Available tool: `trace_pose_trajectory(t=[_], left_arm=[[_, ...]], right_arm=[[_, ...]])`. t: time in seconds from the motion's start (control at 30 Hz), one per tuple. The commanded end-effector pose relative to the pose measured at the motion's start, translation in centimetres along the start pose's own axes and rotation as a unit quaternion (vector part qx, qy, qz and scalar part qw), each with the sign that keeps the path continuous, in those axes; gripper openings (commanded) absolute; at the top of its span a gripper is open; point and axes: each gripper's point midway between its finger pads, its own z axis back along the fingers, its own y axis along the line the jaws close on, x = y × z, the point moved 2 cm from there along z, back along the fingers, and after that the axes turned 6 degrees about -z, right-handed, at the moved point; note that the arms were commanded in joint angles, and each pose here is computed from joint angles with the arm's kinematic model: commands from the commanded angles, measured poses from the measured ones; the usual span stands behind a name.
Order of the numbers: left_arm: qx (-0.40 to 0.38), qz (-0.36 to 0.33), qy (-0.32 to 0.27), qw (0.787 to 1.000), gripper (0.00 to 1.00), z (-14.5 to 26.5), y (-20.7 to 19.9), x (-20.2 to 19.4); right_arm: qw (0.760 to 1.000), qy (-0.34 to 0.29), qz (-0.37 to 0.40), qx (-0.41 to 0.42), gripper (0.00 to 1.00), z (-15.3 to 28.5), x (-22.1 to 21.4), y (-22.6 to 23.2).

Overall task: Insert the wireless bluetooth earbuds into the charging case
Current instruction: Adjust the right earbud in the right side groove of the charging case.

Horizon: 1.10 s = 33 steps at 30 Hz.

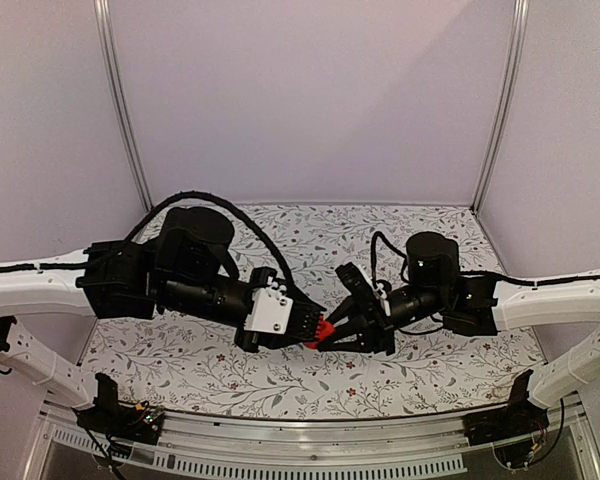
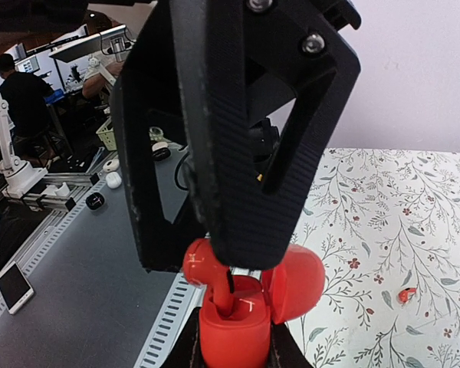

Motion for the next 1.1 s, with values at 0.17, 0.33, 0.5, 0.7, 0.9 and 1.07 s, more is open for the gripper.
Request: trace_pose_trajectory(t=[0.17,0.33,0.5,0.7,0.9,1.07], left_arm=[[0.054,-0.001,-0.015,0.998,0.37,0.2,2.4,1.4],[0.050,-0.001,-0.012,0.999,0.37,-0.2,2.3,1.1],[0.041,-0.004,-0.016,0.999,0.37,-0.2,1.9,1.2],[0.048,-0.006,-0.031,0.998,0.36,0.7,1.8,1.5],[0.049,-0.008,-0.047,0.998,0.36,1.1,2.0,2.3],[0.049,-0.011,-0.053,0.997,0.36,1.4,2.1,2.7]], right_arm=[[1.000,-0.008,0.017,0.020,0.00,-0.3,1.3,0.9],[0.999,-0.016,0.022,0.023,0.00,-0.2,1.7,1.3],[0.999,-0.023,0.022,0.014,0.00,0.0,1.9,1.2],[0.998,-0.056,0.003,-0.001,0.00,1.3,2.8,0.7],[0.997,-0.079,-0.004,-0.010,0.00,1.7,3.3,0.4],[0.995,-0.098,-0.005,-0.010,0.00,2.0,3.5,0.3]])
